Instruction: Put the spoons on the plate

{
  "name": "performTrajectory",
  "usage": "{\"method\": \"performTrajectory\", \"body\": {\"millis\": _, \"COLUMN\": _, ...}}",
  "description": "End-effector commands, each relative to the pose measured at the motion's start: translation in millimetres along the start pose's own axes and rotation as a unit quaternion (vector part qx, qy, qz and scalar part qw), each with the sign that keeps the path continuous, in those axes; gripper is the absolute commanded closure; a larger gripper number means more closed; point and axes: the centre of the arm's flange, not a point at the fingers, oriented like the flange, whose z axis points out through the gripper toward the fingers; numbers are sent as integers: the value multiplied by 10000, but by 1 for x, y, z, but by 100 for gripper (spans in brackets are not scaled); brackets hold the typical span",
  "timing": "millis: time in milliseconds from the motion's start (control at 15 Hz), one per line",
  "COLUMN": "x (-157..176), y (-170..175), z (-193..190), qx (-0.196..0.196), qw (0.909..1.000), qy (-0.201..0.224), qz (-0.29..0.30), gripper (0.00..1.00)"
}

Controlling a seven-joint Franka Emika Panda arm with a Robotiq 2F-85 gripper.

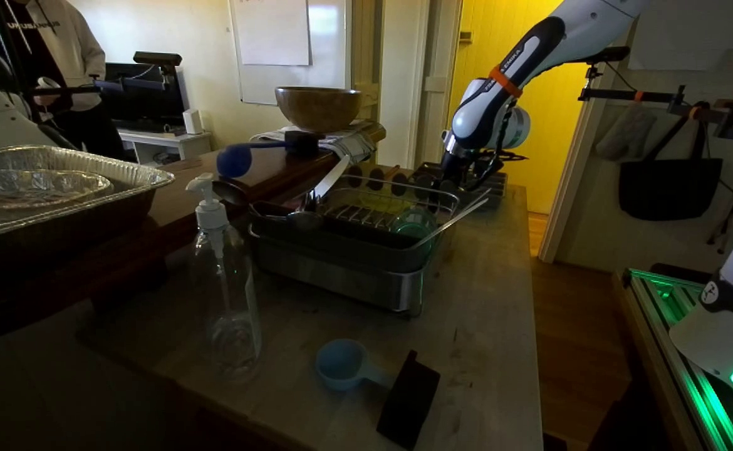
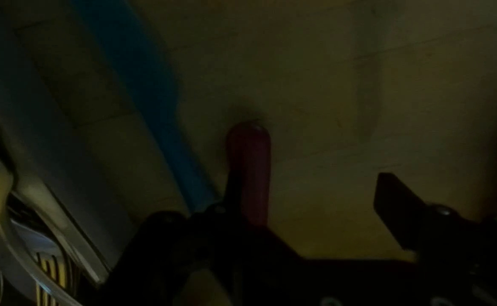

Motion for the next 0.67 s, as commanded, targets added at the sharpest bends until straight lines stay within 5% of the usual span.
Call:
{"method": "performTrajectory", "body": {"millis": 0, "x": -13, "y": 0, "z": 6, "qx": 95, "qw": 9998, "qy": 167, "qz": -11, "gripper": 51}}
{"method": "performTrajectory", "body": {"millis": 133, "x": -12, "y": 1, "z": 5, "qx": 122, "qw": 9997, "qy": 190, "qz": 4, "gripper": 66}}
{"method": "performTrajectory", "body": {"millis": 267, "x": -13, "y": 1, "z": 1, "qx": 207, "qw": 9997, "qy": 147, "qz": -29, "gripper": 27}}
{"method": "performTrajectory", "body": {"millis": 400, "x": -15, "y": -2, "z": -4, "qx": 284, "qw": 9995, "qy": 155, "qz": -68, "gripper": 22}}
{"method": "performTrajectory", "body": {"millis": 600, "x": -13, "y": -2, "z": -8, "qx": 242, "qw": 9994, "qy": 232, "qz": -32, "gripper": 0}}
